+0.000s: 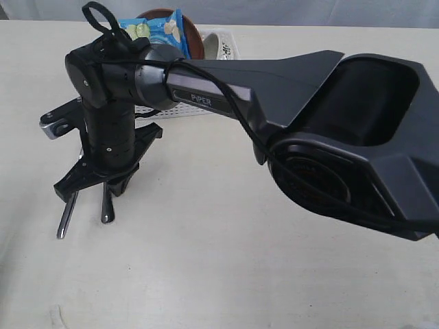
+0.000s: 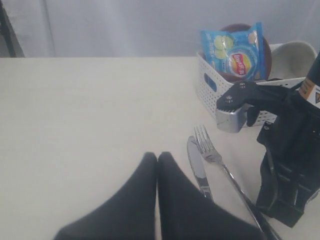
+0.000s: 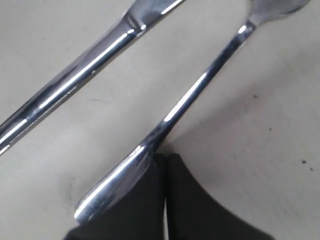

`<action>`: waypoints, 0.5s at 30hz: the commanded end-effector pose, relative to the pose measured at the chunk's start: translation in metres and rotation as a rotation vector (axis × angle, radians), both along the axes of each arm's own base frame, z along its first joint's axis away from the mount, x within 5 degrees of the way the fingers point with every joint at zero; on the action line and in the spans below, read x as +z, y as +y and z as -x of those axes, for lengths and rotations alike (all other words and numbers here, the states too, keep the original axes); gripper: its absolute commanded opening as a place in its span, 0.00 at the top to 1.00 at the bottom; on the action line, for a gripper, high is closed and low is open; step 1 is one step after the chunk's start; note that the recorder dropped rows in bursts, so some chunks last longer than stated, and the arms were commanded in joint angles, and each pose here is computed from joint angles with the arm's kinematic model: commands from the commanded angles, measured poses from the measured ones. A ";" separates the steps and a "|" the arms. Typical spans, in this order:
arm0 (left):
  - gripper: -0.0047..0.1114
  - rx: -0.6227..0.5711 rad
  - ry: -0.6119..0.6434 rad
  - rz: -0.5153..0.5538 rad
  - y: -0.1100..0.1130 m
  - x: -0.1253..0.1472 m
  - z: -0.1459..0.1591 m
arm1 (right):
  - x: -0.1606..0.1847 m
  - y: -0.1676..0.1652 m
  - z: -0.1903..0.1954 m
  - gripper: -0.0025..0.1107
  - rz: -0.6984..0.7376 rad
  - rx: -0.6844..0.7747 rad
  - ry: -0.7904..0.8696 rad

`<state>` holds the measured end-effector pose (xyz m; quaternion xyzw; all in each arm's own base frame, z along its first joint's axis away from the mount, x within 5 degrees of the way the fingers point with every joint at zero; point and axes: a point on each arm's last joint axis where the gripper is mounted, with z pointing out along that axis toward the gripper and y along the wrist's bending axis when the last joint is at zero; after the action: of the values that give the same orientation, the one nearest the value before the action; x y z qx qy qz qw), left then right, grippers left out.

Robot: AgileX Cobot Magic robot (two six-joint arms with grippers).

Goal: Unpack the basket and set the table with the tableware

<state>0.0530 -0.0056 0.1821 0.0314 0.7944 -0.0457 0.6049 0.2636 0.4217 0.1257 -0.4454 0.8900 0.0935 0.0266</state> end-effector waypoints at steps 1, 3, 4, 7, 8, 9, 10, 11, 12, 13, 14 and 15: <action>0.96 0.003 -0.011 -0.004 0.000 0.000 0.000 | 0.001 0.003 0.007 0.98 -0.016 0.013 0.046; 0.96 0.003 -0.011 -0.004 0.000 0.000 0.000 | 0.001 0.003 0.007 0.98 -0.021 0.013 0.052; 0.96 0.003 -0.011 -0.004 0.000 0.000 0.000 | 0.001 0.003 0.007 0.98 -0.021 0.013 0.052; 0.96 0.003 -0.011 -0.004 0.000 0.000 0.000 | 0.001 0.003 0.007 0.98 -0.019 0.013 0.053; 0.96 0.003 -0.011 -0.004 0.000 0.000 0.000 | 0.001 0.003 0.007 0.98 -0.019 0.015 0.053; 0.96 0.003 -0.011 -0.004 0.000 0.000 0.000 | 0.002 0.004 0.008 0.98 -0.022 0.019 0.056; 0.96 0.003 -0.011 -0.004 0.000 0.000 0.000 | 0.002 0.004 0.008 0.98 -0.029 0.029 0.062; 0.96 0.003 -0.011 -0.004 0.000 0.000 0.000 | 0.003 0.005 0.009 0.98 -0.038 0.032 0.069; 0.96 0.003 -0.011 -0.004 0.000 0.000 0.000 | 0.003 0.005 0.010 0.98 -0.047 0.032 0.077; 0.96 0.003 -0.011 -0.004 0.000 0.000 0.000 | 0.003 0.006 0.010 0.98 -0.054 0.029 0.078; 0.96 0.003 -0.011 -0.004 0.000 0.000 0.000 | 0.004 0.007 0.010 0.98 -0.060 0.034 0.077; 0.96 0.003 -0.011 -0.004 0.000 0.000 0.000 | 0.004 0.007 0.010 0.98 -0.063 0.034 0.075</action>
<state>0.0530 -0.0056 0.1821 0.0314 0.7944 -0.0457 0.6049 0.2549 0.4265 0.1270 -0.4497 0.8837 0.1295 0.0015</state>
